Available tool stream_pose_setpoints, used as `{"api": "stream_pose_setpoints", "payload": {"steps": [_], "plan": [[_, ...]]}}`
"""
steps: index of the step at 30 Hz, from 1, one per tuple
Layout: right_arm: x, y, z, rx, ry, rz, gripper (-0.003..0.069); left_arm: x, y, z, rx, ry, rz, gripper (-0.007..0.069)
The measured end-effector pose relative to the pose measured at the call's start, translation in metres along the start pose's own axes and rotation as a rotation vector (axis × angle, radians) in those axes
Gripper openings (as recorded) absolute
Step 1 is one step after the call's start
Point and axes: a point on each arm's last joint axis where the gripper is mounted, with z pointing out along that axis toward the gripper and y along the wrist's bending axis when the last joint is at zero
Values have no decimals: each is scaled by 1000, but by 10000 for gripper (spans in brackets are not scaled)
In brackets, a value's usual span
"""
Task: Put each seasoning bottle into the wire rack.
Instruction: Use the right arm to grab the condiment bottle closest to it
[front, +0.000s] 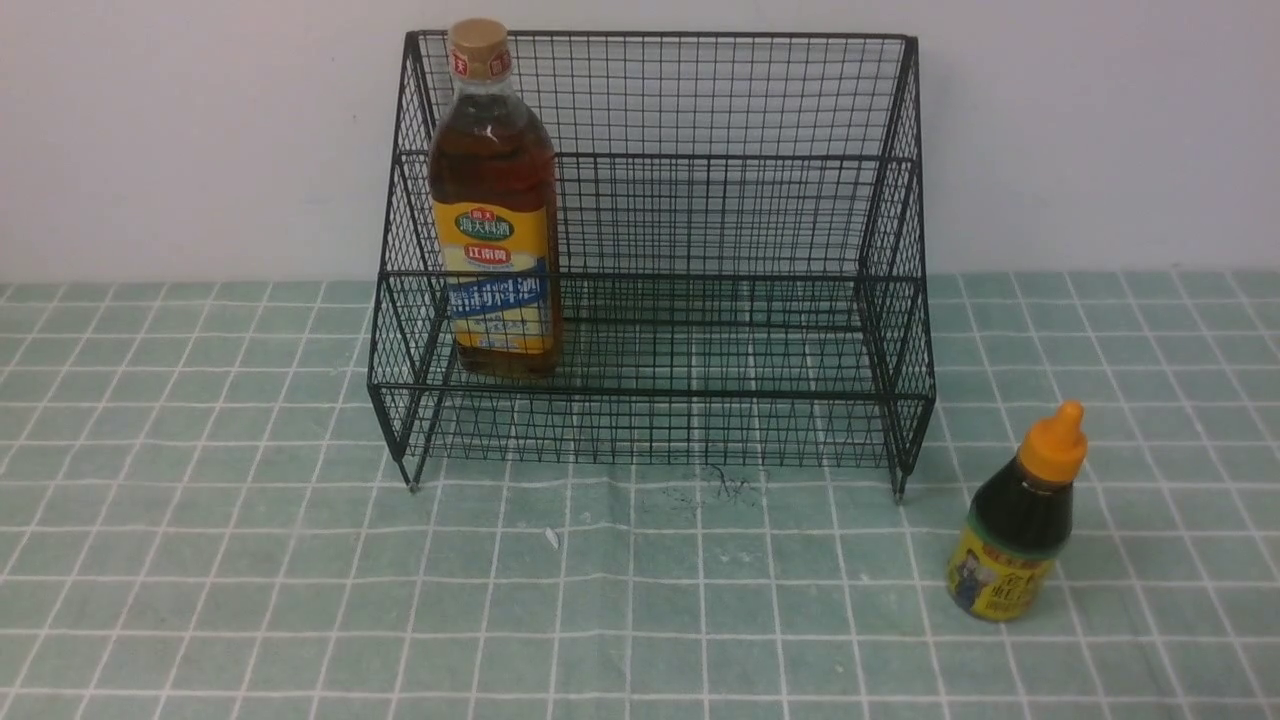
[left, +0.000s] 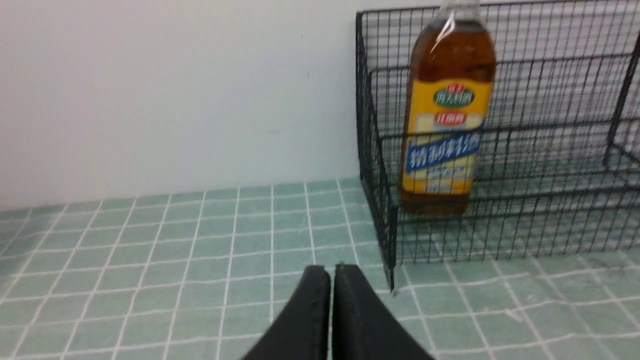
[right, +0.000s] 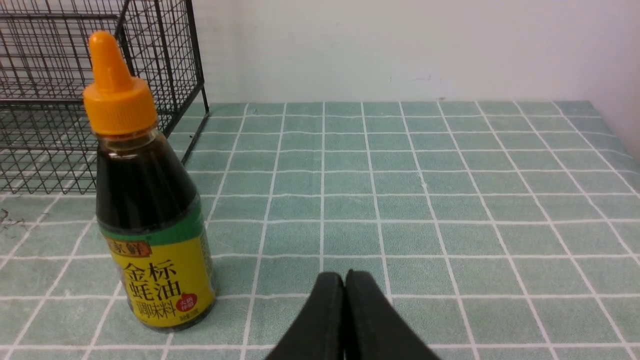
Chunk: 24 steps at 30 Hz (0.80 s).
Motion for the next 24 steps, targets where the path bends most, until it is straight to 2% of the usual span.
{"api": "stream_pose_setpoints", "payload": {"steps": [5,8,24], "plan": [[0,0,0,0,0,0,-15,62,1,20,-34,115,13,-6],[0,0,0,0,0,0,-15,81,1,24,-34,165,14,-6],[0,0,0,0,0,0,-15,83,1,25,-33,165,10,-6]]}}
